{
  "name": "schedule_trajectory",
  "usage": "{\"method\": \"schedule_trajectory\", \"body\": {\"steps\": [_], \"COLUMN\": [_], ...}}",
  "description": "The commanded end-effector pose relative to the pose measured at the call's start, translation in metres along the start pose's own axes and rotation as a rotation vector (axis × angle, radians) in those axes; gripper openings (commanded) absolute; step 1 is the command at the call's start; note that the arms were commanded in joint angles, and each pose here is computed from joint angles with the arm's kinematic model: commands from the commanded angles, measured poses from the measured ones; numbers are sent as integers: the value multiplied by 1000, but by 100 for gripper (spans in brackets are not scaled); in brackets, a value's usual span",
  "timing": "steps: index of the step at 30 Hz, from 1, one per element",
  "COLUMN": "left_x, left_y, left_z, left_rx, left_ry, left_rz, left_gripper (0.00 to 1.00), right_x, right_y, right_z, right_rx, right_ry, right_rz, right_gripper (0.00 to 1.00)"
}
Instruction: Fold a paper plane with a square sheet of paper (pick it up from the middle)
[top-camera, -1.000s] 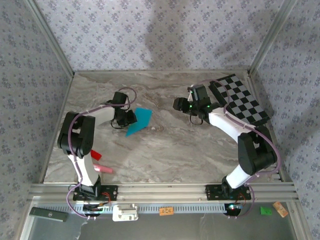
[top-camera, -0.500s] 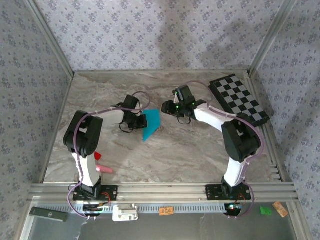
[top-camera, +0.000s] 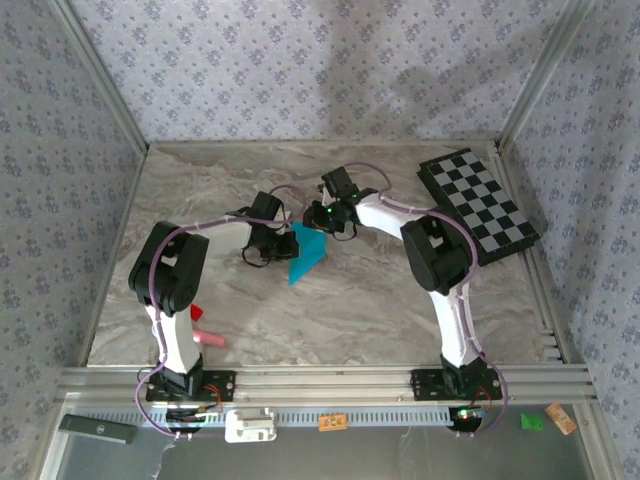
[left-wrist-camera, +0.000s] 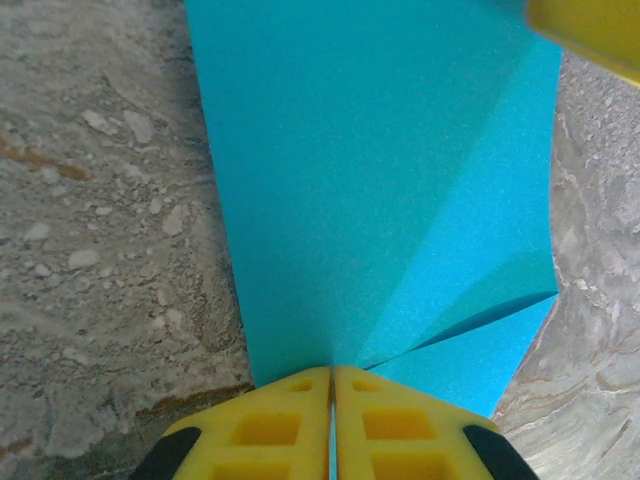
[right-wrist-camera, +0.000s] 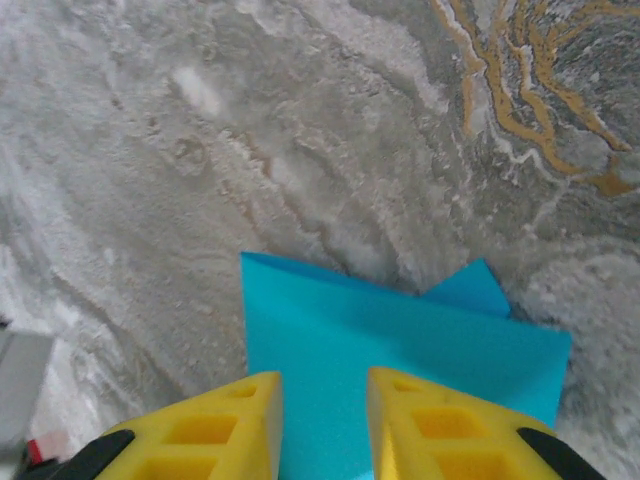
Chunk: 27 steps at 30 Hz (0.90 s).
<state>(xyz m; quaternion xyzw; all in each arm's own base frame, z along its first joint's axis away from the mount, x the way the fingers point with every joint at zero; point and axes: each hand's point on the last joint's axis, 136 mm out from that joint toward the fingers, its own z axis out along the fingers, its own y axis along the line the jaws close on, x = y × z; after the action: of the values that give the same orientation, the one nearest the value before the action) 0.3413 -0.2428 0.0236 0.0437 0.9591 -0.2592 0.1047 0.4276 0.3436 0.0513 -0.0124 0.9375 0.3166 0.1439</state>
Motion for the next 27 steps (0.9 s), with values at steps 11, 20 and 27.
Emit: {"method": "schedule_trajectory", "body": {"steps": [11, 20, 27], "left_x": [-5, 12, 25], "left_y": [-32, -60, -78], "left_z": [-35, -36, -25], "left_rx": [108, 203, 239], "left_ry": [-85, -66, -45], "left_rz": [-39, -80, -103], "left_gripper": [23, 21, 17], "right_x": [36, 45, 46], "right_y": [-77, -93, -90], "right_z": [-11, -42, -43], "right_rx": [363, 424, 404], "right_ry": [31, -84, -99], "right_rz": [172, 329, 401], "right_gripper": [29, 31, 31]}}
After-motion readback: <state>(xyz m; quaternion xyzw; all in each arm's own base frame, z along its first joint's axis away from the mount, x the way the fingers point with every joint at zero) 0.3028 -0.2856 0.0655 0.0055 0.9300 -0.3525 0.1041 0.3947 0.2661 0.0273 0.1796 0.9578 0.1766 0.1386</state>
